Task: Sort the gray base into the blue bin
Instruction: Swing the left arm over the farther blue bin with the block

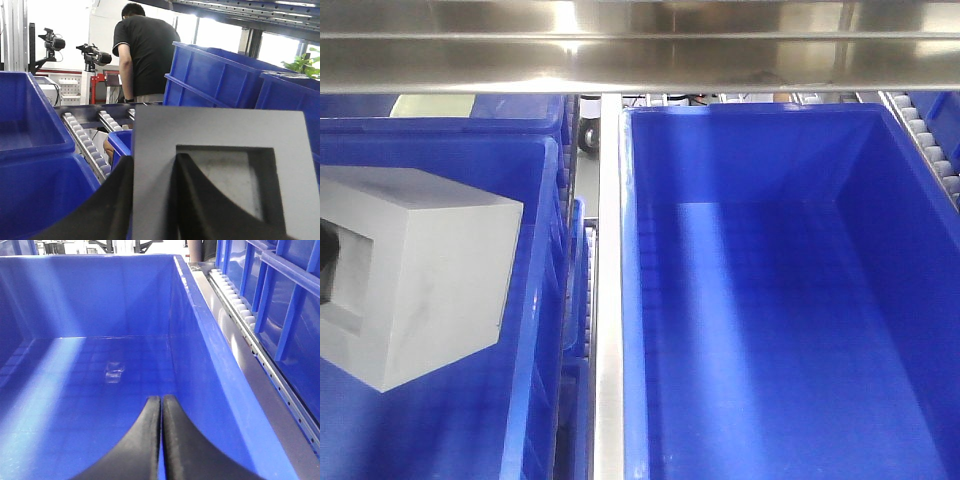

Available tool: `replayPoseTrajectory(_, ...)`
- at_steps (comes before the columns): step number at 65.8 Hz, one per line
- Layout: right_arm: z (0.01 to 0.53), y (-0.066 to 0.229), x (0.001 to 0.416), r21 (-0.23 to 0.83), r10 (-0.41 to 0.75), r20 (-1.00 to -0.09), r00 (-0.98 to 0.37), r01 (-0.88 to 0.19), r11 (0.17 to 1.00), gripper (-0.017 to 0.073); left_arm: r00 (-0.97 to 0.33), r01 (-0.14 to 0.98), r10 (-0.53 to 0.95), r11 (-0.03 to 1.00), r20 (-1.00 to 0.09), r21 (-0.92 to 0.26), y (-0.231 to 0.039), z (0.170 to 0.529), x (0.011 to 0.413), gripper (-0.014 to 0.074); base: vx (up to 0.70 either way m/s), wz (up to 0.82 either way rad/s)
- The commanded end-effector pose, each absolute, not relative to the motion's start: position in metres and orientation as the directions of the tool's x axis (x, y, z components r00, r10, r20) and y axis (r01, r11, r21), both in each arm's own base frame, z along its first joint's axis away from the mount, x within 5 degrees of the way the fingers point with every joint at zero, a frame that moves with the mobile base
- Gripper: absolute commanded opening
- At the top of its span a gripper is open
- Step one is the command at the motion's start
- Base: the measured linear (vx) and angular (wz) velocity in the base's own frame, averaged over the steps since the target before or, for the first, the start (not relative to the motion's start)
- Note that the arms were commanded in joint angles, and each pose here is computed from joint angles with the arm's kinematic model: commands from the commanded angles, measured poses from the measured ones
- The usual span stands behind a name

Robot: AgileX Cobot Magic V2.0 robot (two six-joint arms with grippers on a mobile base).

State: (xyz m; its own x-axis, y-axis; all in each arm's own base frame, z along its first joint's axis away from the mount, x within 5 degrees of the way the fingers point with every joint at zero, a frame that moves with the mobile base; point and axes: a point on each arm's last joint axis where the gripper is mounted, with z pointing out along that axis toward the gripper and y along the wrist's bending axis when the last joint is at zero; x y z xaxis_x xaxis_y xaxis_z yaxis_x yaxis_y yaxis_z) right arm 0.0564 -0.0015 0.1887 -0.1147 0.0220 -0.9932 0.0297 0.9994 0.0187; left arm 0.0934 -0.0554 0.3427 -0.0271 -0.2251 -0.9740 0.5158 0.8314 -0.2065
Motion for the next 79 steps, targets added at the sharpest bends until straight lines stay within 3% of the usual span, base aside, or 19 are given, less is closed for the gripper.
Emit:
replayPoseTrajectory(1,0.189,-0.002,0.058,0.000,0.003,-0.994,-0.105,0.032,0.999,-0.0005,0.080,0.548,-0.306,0.808,-0.949,-0.215,-0.054,0.363,0.090,-0.0007,0.00,0.00)
replayPoseTrajectory(59,0.189,-0.002,0.058,0.000,0.003,-0.994,-0.105,0.032,0.999,-0.0005,0.091,0.558,-0.324,0.800,-0.942,-0.222,-0.056,0.366,0.092,-0.0007,0.00,0.00)
replayPoseTrajectory(68,0.189,-0.002,0.058,0.000,0.003,-0.994,-0.105,0.032,0.999,-0.0005,0.075,0.606,-0.274,0.776,-0.959,-0.174,-0.073,0.368,0.103,-0.0007,0.00,0.00)
replayPoseTrajectory(79,0.189,-0.002,0.058,0.000,0.003,-0.994,-0.105,0.032,0.999,-0.0005,0.011,0.704,-0.241,0.691,-0.970,-0.164,-0.114,0.371,0.121,-0.0007,0.00,0.00)
